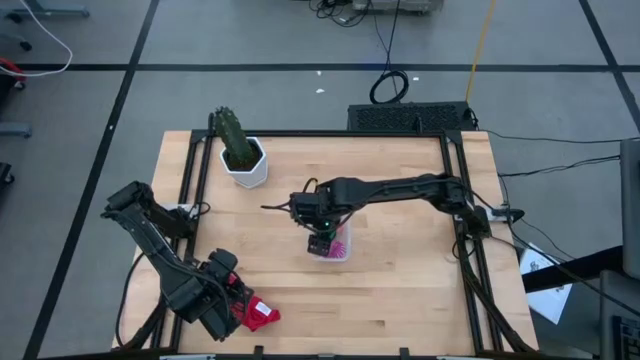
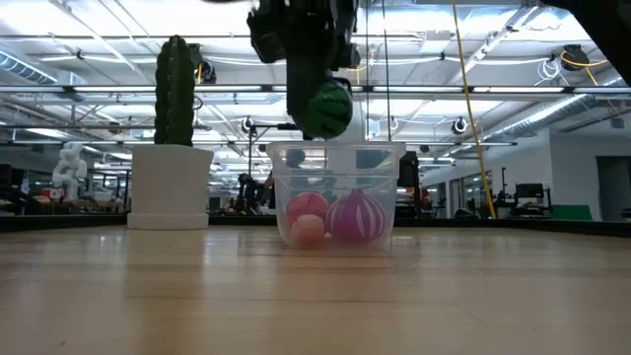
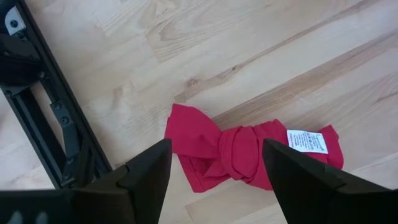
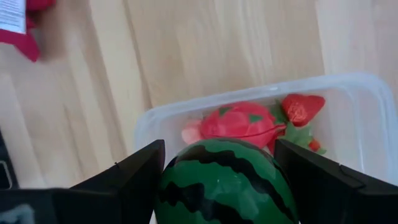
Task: Pick and placing Produce into tupperware
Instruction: Put the green watermelon into the transparent bin
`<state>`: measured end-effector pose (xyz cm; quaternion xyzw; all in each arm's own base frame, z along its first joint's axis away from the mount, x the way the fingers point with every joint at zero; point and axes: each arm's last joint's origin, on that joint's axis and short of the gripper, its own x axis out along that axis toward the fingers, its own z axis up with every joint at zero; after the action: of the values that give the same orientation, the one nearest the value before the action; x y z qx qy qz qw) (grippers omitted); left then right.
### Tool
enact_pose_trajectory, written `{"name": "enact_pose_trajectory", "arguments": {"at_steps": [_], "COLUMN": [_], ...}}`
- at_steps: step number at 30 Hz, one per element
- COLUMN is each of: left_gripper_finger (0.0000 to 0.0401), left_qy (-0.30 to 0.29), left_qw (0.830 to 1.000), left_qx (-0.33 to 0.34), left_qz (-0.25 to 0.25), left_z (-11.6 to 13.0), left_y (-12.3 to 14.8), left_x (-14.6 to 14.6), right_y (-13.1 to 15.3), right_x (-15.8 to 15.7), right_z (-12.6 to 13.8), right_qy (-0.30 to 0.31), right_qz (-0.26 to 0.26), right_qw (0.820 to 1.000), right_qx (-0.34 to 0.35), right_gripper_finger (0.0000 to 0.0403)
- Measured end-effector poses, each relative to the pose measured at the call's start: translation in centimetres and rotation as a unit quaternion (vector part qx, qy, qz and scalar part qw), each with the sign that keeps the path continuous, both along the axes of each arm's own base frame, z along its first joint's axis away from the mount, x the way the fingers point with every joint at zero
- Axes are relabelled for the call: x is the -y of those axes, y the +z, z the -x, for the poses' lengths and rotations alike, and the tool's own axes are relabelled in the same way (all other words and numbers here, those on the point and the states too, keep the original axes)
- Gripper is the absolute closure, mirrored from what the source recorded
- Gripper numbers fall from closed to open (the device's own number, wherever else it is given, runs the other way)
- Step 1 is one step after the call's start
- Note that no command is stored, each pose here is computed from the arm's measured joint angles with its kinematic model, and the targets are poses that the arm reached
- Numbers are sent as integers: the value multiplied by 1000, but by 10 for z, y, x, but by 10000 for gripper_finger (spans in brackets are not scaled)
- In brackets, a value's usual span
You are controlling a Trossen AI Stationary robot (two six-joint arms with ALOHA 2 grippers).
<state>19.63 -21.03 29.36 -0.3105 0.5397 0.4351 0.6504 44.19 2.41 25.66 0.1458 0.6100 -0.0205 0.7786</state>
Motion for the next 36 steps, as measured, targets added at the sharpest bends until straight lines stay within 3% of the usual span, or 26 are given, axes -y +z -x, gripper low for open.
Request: {"name": "enact_pose_trajectory", "arguments": {"at_steps": [9,15,36], "left_gripper_finger": [148,148,148], "left_qy": [-3,-2,-2], "left_qw": [1000,1000,1000], "left_qx": [-1,-1,-1], "left_qz": [0,0,-1], "left_z": [0,0,0], "left_y": [0,0,0], "left_x": [0,0,0], "right_y": [-27,-34,-35], "right_x": [7,7,13], "right_z": [7,5,3], "right_qy": [-20,-29,-39], "right_qz": [-1,-4,-6], "right_qw": [999,999,999], "right_qx": [-48,-39,-29], "right_gripper_finger": [119,119,119]}}
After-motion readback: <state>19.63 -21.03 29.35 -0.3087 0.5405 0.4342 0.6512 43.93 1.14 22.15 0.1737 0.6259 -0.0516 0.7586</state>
